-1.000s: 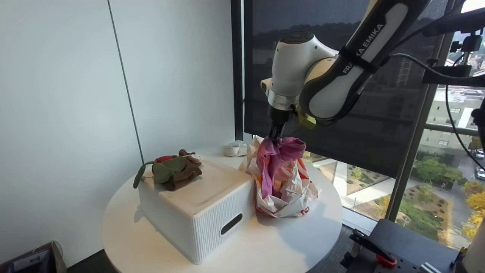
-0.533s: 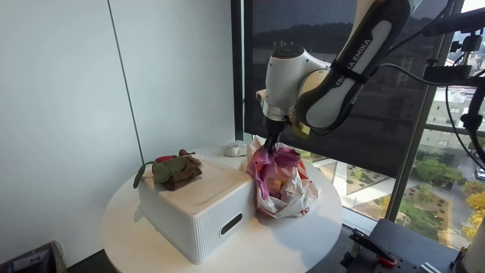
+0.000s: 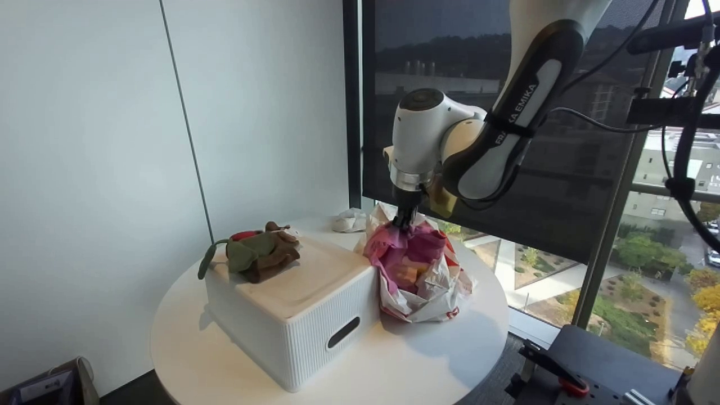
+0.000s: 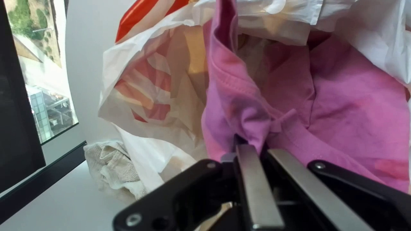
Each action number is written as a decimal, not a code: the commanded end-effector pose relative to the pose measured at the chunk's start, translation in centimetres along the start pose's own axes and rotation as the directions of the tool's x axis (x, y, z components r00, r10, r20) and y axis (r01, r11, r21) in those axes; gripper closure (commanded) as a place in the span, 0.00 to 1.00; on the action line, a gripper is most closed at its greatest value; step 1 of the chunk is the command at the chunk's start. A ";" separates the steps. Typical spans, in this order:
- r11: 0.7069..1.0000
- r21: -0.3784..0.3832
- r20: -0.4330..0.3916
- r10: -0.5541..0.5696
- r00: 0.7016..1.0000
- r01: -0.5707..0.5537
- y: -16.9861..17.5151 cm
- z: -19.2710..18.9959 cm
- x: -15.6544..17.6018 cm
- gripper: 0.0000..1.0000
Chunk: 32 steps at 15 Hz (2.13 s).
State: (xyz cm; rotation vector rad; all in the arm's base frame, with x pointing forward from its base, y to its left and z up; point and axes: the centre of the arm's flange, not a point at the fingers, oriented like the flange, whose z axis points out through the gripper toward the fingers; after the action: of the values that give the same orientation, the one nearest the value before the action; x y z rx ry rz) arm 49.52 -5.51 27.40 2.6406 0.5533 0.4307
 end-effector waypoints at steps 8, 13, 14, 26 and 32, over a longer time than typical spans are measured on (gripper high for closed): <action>0.995 -0.084 0.117 0.067 0.991 -0.057 1.4 6.0 0.0 0.98; 1.000 -0.020 0.091 0.015 0.996 -0.013 -2.1 8.6 2.5 0.98; 1.000 -0.018 0.070 0.006 0.998 -0.005 -2.5 8.6 3.2 0.98; 0.999 -0.022 0.119 0.026 0.993 -0.023 -2.8 14.2 0.3 0.98; 0.997 -0.033 0.190 0.075 0.979 -0.070 -0.5 6.9 2.7 0.38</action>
State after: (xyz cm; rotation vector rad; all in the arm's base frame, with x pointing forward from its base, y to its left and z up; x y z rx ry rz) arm 54.29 -6.95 15.28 2.6764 0.4220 0.2366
